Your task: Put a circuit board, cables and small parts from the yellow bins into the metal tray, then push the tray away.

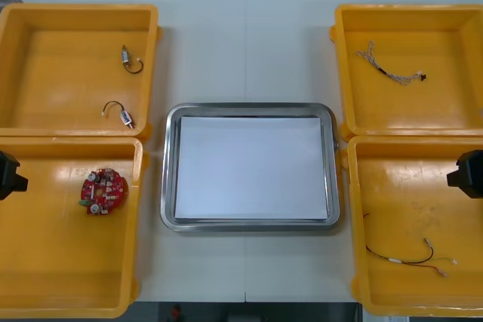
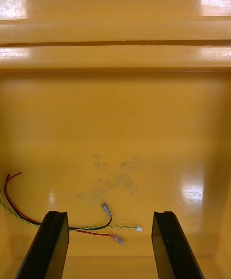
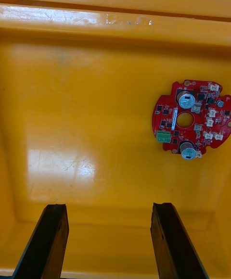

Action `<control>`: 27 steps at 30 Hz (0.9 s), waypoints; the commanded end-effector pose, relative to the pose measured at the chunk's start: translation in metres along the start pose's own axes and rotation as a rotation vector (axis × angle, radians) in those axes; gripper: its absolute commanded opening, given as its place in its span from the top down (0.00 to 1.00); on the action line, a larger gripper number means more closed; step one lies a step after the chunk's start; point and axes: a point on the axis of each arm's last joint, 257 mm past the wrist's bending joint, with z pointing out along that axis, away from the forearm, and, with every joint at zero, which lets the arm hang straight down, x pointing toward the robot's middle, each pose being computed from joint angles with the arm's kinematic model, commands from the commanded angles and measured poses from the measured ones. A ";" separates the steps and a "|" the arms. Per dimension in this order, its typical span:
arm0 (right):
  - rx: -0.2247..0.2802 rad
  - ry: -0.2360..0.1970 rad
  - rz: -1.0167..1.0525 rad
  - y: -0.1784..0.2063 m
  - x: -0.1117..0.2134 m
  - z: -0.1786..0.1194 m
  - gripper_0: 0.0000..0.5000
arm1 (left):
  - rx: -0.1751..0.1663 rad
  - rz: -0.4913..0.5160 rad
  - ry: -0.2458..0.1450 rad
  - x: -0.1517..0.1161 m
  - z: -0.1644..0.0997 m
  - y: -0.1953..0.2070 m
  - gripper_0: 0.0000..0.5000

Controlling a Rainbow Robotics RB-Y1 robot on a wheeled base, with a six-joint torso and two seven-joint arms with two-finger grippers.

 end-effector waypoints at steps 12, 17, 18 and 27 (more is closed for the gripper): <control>0.035 -0.003 0.039 -0.016 0.001 -0.007 0.00 | -0.040 0.077 -0.033 -0.006 -0.013 0.013 0.00; 0.035 -0.003 0.039 -0.016 0.001 -0.007 0.00 | -0.040 0.077 -0.033 -0.006 -0.013 0.013 0.00; 0.035 -0.003 0.039 -0.016 0.001 -0.007 0.00 | -0.040 0.077 -0.033 -0.006 -0.013 0.013 0.00; 0.035 -0.003 0.039 -0.016 0.001 -0.007 0.00 | -0.040 0.077 -0.033 -0.006 -0.013 0.013 0.00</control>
